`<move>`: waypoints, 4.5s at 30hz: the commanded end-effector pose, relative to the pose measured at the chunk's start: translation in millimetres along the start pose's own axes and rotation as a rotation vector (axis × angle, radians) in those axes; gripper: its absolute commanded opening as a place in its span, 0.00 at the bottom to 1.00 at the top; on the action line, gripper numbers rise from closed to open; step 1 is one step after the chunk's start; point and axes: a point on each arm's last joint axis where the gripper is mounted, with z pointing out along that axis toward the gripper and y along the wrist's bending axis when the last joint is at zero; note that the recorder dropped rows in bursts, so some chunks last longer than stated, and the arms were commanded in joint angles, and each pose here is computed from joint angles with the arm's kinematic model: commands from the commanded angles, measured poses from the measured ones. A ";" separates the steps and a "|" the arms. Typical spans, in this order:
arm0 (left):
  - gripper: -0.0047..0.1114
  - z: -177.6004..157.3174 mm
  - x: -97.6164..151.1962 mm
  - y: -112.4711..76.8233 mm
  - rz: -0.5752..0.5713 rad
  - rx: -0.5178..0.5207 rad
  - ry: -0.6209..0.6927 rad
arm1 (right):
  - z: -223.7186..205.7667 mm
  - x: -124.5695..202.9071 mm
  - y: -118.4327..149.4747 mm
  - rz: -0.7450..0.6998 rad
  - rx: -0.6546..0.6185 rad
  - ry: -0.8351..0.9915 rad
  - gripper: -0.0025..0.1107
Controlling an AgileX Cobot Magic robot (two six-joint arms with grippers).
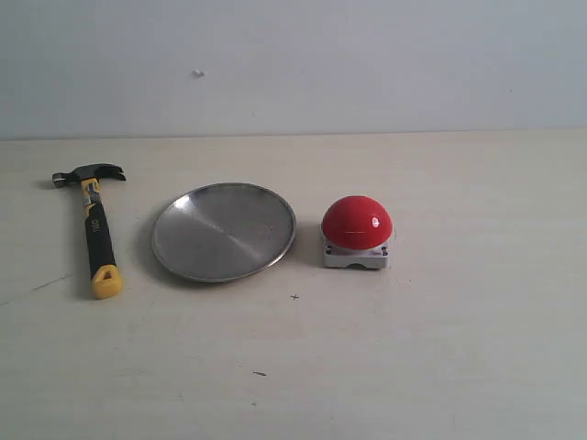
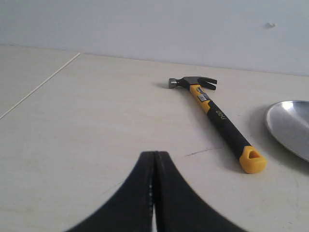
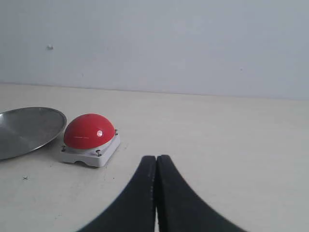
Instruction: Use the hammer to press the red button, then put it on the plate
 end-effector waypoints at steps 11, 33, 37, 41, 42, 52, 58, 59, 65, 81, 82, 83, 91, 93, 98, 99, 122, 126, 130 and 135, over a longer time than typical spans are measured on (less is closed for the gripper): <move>0.04 -0.5 -0.7 0.1 0.001 -0.001 -0.010 | 0.0 1.2 -0.2 -0.002 0.004 -0.005 0.02; 0.04 -7.4 -33.5 -8.5 -0.202 0.135 -0.368 | 0.0 1.2 -0.2 -0.002 0.004 -0.005 0.02; 0.04 -12.9 -44.3 -11.1 -0.266 0.197 -0.492 | 0.0 1.2 -0.2 -0.002 0.004 -0.005 0.02; 0.04 -20.1 -54.7 -13.4 -0.263 0.247 -0.625 | 0.0 1.2 -0.2 -0.002 0.004 -0.005 0.02; 0.04 -22.0 -56.9 -13.9 -0.262 0.259 -0.655 | 0.0 1.2 -0.2 -0.002 0.004 -0.005 0.02; 0.04 -39.9 -74.7 -10.1 -0.424 0.348 -0.908 | 0.0 1.2 -0.2 -0.002 0.004 -0.005 0.02; 0.04 4.3 -175.2 -2.7 -0.490 0.100 -0.572 | 0.0 1.2 -0.2 -0.002 0.004 -0.005 0.02; 0.04 41.9 -196.5 -10.7 -0.434 0.095 -0.401 | 0.0 1.2 -0.2 -0.002 0.004 -0.005 0.02; 0.04 221.9 -206.6 -42.5 -0.313 0.136 0.329 | 0.0 1.2 -0.2 -0.002 0.004 -0.005 0.02; 0.04 392.5 -146.1 -100.4 0.074 0.128 0.942 | 0.0 1.2 -0.2 -0.002 0.004 -0.005 0.02; 0.04 398.5 -142.4 -105.2 0.081 0.093 0.943 | 0.0 1.2 -0.2 -0.002 0.004 -0.005 0.02; 0.04 404.3 -139.4 -109.1 0.073 0.056 0.946 | 0.0 1.2 -0.2 -0.002 0.004 -0.005 0.02; 0.04 431.5 -126.3 -114.6 -0.128 -0.058 1.018 | 0.0 1.2 -0.2 -0.002 0.004 -0.005 0.02; 0.04 434.4 -122.4 -115.0 -0.169 -0.082 1.021 | 0.0 1.2 -0.2 -0.002 0.004 -0.005 0.02; 0.11 436.8 -113.9 -119.0 -0.217 -0.065 1.050 | 0.0 1.2 -0.2 -0.002 0.004 -0.005 0.02; 0.16 437.2 -113.1 -118.7 -0.232 -0.057 1.056 | 0.0 1.2 -0.2 -0.002 0.004 -0.005 0.02; 0.44 454.5 -77.9 -95.2 -0.275 -0.171 1.107 | 0.0 1.2 -0.2 -0.002 0.004 -0.005 0.02; 0.44 458.5 -64.5 -94.9 -0.270 -0.154 1.141 | 0.0 1.2 -0.2 -0.002 0.004 -0.005 0.02; 0.44 462.6 -47.4 -100.4 -0.301 -0.106 1.185 | 0.0 1.2 -0.2 -0.002 0.004 -0.005 0.02; 0.44 465.6 -43.5 -101.4 -0.309 -0.097 1.172 | 0.0 1.2 -0.2 -0.002 0.004 -0.005 0.02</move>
